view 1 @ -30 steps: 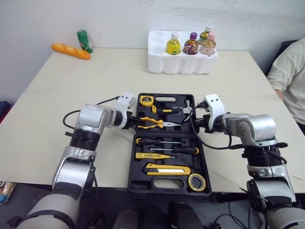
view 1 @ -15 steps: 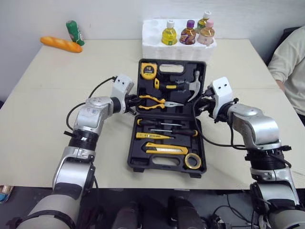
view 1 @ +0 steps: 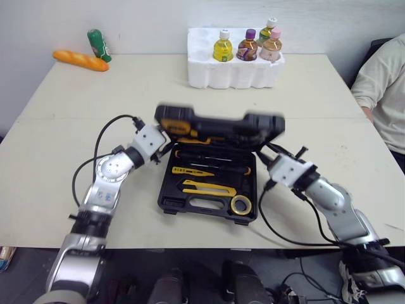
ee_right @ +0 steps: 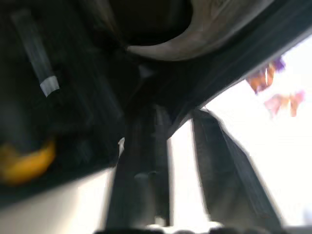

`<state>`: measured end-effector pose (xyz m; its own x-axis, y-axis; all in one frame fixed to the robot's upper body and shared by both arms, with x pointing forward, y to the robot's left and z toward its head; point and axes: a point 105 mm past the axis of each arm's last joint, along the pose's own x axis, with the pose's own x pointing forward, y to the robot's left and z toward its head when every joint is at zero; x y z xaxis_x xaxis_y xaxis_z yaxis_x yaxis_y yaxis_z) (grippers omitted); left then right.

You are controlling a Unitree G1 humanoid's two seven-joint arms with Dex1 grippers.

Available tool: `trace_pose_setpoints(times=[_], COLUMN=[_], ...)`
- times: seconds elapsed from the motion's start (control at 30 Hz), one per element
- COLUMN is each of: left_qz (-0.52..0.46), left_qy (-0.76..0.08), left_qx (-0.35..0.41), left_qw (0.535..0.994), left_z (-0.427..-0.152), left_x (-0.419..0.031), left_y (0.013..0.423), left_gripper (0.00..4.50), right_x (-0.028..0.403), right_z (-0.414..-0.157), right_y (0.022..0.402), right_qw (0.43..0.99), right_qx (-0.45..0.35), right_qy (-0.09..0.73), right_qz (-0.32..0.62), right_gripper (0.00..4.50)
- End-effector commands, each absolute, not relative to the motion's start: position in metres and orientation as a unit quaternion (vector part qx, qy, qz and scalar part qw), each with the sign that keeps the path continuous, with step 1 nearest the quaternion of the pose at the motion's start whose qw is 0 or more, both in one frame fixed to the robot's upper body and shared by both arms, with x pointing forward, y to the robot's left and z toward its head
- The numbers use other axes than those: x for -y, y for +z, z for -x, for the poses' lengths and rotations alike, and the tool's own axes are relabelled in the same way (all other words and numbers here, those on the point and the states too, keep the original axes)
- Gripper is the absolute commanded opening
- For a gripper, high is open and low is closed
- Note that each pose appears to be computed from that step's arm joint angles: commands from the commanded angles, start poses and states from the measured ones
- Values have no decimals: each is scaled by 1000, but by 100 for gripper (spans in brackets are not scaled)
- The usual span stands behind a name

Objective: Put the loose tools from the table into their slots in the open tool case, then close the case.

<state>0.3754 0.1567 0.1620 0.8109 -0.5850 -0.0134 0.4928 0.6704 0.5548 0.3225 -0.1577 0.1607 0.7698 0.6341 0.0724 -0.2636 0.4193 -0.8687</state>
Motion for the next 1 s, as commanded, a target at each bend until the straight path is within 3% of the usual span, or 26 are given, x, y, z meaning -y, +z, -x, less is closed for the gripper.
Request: trace_pose_setpoints(times=[0.03,0.07,0.17,0.27,0.4,0.6,0.7,0.9,0.97,1.0], left_qz=[-179,-151,-97,-54,-11,-21,-47,-89,-89,-87], left_qy=[-348,-373,-436,-433,-377,-370,-355,-358,-359,-361], left_qx=[53,21,-95,-160,-160,-137,-129,-119,-110,-106], left_qw=[919,915,890,885,912,919,925,922,922,922], left_z=[-347,-334,-283,-262,-274,-300,-324,-375,-393,-401], left_x=[-170,-178,-212,-239,-268,-260,-253,-219,-207,-200], left_y=[182,180,170,167,174,180,174,163,167,168], left_gripper=[416,450,450,450,450,450,368,95,3,3], right_x=[155,159,175,189,199,187,174,161,162,162], right_z=[-291,-280,-241,-216,-197,-187,-183,-186,-189,-190], right_y=[204,206,197,188,169,144,135,112,106,104], right_qw=[806,812,817,821,841,833,821,800,795,792], right_qx=[250,226,110,13,-85,-132,-145,-179,-189,-194], right_qy=[302,328,419,463,487,510,533,557,559,562], right_qz=[443,427,382,333,219,169,143,132,139,140], right_gripper=[324,373,373,373,373,373,291,3,0,0])
